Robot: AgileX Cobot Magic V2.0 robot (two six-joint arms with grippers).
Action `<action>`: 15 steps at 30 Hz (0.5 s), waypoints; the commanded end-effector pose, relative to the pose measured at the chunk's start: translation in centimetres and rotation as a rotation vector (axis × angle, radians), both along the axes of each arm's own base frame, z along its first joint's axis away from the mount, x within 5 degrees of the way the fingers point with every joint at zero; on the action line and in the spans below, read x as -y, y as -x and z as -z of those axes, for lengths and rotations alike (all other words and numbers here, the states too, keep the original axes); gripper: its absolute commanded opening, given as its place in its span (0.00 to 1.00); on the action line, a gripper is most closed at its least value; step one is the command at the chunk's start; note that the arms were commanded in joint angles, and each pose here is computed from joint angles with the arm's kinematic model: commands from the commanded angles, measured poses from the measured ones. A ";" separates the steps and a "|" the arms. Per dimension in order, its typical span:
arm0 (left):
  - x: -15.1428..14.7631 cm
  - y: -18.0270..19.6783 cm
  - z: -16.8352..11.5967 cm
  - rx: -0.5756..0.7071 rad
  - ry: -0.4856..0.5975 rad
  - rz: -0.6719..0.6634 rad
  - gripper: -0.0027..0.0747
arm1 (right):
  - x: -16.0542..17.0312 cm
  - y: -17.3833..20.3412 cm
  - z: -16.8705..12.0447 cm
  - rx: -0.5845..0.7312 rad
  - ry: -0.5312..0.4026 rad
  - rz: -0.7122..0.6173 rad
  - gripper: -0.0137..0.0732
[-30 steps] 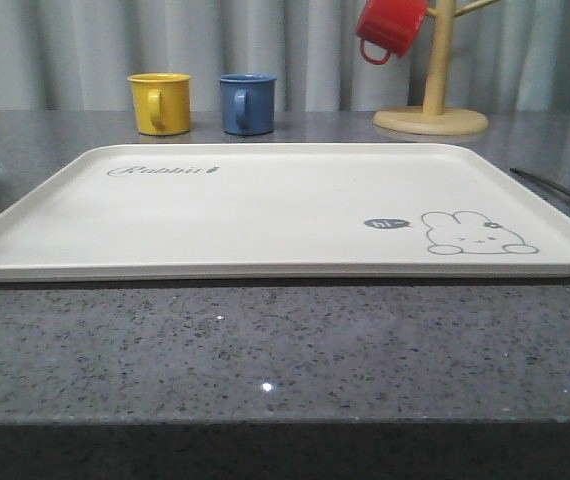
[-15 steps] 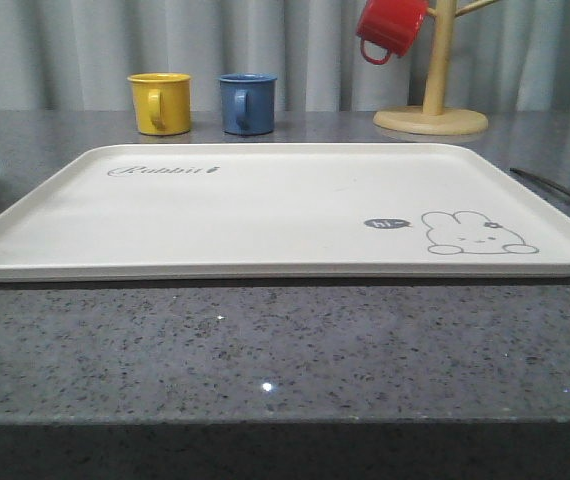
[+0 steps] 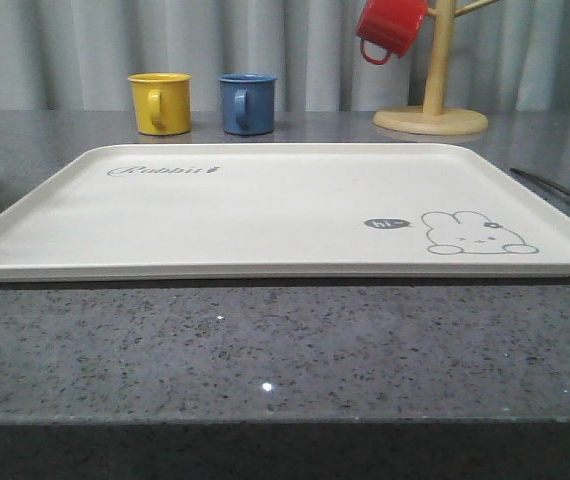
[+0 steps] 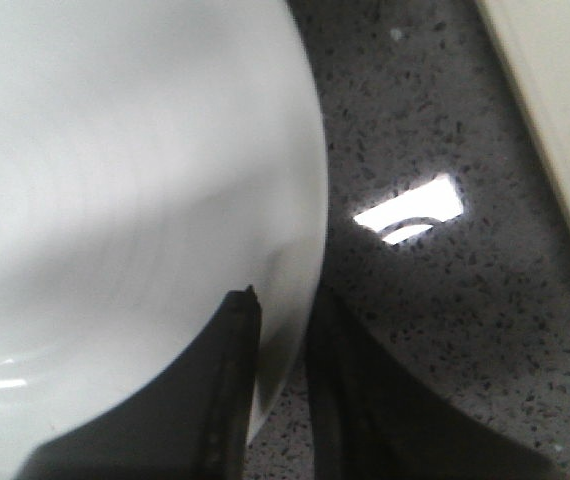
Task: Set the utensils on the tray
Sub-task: 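Lower the left gripper to the white plate and grasp its rim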
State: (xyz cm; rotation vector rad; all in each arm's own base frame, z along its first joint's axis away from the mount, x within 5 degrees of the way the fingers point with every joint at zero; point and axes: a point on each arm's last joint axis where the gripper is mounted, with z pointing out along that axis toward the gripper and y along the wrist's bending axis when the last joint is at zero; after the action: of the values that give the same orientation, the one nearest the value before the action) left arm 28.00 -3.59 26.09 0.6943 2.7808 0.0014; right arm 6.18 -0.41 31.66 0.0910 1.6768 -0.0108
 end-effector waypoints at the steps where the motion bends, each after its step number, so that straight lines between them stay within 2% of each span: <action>1: 0.0 -0.2 -1.7 0.079 0.015 -0.009 0.09 | 0.1 -0.1 -1.7 0.089 0.013 0.007 0.81; 4: 0.0 -0.2 -1.7 0.077 0.015 -0.009 0.02 | 0.1 -0.1 -1.7 0.089 0.013 0.007 0.81; 8: -0.1 -0.3 -2.5 0.098 0.008 -0.006 0.01 | 0.1 -0.1 -1.7 0.089 0.013 0.007 0.81; 12: 0.6 -0.1 -4.9 0.172 0.011 0.023 0.01 | 0.1 -0.1 -1.7 0.089 0.013 0.007 0.81; 15: 2.3 0.3 -7.8 0.270 0.031 0.083 0.01 | 0.1 -0.1 -1.7 0.089 0.013 0.007 0.81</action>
State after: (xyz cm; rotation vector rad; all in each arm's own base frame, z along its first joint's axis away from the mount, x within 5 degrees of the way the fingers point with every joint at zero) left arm 28.32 -4.52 29.85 0.7413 2.6534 0.0516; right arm 6.18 -0.41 31.66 0.0910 1.6768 -0.0108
